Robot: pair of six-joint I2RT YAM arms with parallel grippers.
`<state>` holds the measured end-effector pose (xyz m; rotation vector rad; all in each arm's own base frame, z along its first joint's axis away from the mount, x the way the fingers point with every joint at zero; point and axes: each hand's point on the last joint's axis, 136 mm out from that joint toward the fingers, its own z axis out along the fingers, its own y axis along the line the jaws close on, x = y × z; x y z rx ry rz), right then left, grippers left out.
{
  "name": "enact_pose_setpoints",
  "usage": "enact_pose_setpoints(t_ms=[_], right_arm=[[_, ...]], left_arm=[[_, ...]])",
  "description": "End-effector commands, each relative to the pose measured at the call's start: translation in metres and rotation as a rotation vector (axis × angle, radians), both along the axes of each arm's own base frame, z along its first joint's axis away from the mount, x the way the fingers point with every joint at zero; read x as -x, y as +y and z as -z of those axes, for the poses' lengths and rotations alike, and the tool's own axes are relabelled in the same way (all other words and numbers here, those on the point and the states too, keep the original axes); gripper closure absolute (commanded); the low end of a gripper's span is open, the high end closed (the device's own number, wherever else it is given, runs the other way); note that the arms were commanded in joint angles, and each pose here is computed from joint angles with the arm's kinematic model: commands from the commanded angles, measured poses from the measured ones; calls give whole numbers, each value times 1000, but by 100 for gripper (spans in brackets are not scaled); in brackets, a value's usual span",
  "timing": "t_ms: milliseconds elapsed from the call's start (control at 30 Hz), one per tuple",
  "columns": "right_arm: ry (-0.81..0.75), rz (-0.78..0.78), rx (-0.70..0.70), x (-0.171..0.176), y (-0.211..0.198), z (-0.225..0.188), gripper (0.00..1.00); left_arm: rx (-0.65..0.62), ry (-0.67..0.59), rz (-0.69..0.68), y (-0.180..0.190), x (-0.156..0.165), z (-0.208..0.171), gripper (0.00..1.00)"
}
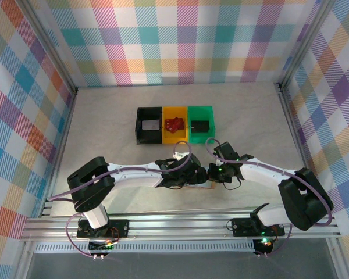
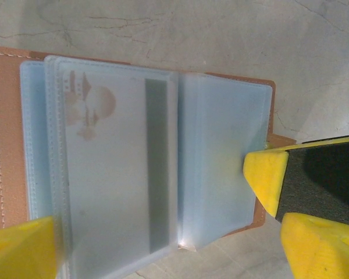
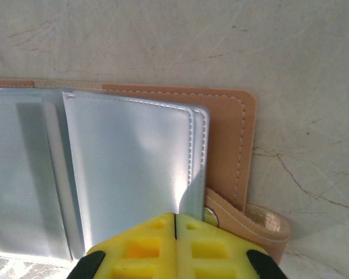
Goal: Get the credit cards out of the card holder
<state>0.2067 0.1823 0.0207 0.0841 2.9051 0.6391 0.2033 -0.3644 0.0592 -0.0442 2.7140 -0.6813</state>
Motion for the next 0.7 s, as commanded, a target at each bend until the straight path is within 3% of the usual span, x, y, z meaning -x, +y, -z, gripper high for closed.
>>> enact_pose_setpoints(t_ms=[0,667], right_arm=[[25,-3,24,9,-7,9,100],[26,2,4,11,-5,9,100]], left_arm=[[133,-47,3,-25,-3,-42,6],[273,-67,-3,-44,-7,-70,6]])
